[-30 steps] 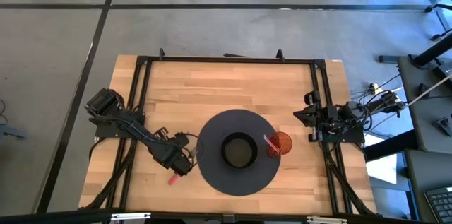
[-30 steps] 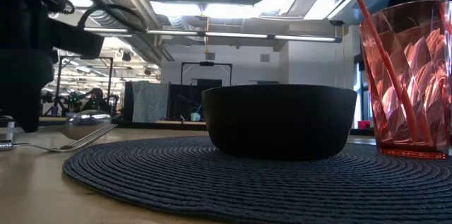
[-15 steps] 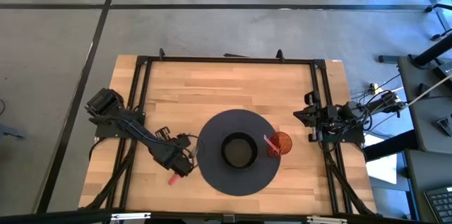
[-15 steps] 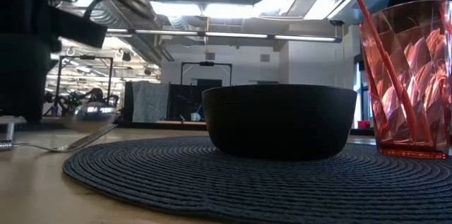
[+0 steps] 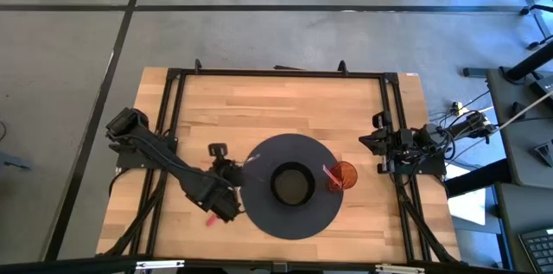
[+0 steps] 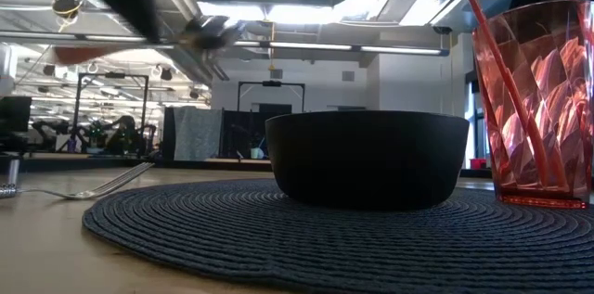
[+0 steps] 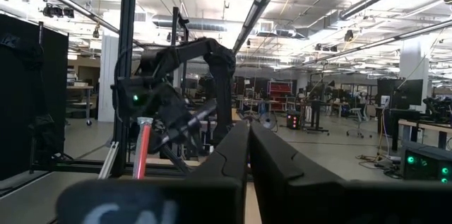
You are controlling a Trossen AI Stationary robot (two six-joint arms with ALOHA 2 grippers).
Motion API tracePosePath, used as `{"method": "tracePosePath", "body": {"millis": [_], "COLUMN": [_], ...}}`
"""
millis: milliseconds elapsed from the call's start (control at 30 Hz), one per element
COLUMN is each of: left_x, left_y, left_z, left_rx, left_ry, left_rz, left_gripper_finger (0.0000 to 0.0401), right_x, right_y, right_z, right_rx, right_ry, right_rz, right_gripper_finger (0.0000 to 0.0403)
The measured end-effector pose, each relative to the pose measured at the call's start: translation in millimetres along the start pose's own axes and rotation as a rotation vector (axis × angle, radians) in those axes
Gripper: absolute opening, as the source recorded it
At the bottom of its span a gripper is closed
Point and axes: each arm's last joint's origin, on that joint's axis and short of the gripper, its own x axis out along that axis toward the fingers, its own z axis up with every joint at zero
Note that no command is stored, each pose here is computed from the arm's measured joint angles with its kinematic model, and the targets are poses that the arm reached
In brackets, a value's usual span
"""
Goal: Pick & Place Utensil
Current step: Put the orange spoon into the black bowl on the mat
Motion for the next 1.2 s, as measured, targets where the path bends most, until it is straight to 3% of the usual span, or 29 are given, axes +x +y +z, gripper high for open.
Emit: {"method": "tracePosePath", "body": {"millis": [333,533,767,933,1067,1200], "left_x": [-12.7,-6.1,17.2,38.5,51.7,61.1], "left_y": [13.1,-4.4,-34.6,-57.5,-70.7,-75.6], "left_z": [29.2,43.6,48.0,47.4,46.7,47.1], "left_rx": [0.238,0.489,0.787,0.958,1.040,1.084], "left_ry": [-0.224,-0.293,-0.230,-0.170,-0.139,-0.108], "left_rz": [0.177,0.306,0.441,0.616,0.761,0.780], "left_gripper_finger": [0.0002,0.0002,0.0002,0.0002,0.0002,0.0002], "right_x": [0.0,0.0,0.0,0.0,0.0,0.0], "right_y": [0.0,0.2,0.4,0.4,0.5,0.5], "right_z": [-0.2,-1.0,-2.2,-2.3,-2.6,-2.8], "right_rx": [-0.001,-0.004,-0.008,-0.008,-0.010,-0.010], "right_ry": [0.002,0.010,0.021,0.022,0.026,0.028], "right_rz": [0.000,0.001,0.004,0.004,0.005,0.005], "right_gripper_finger": [0.0016,0.0016,0.0016,0.0016,0.0016,0.0016]}}
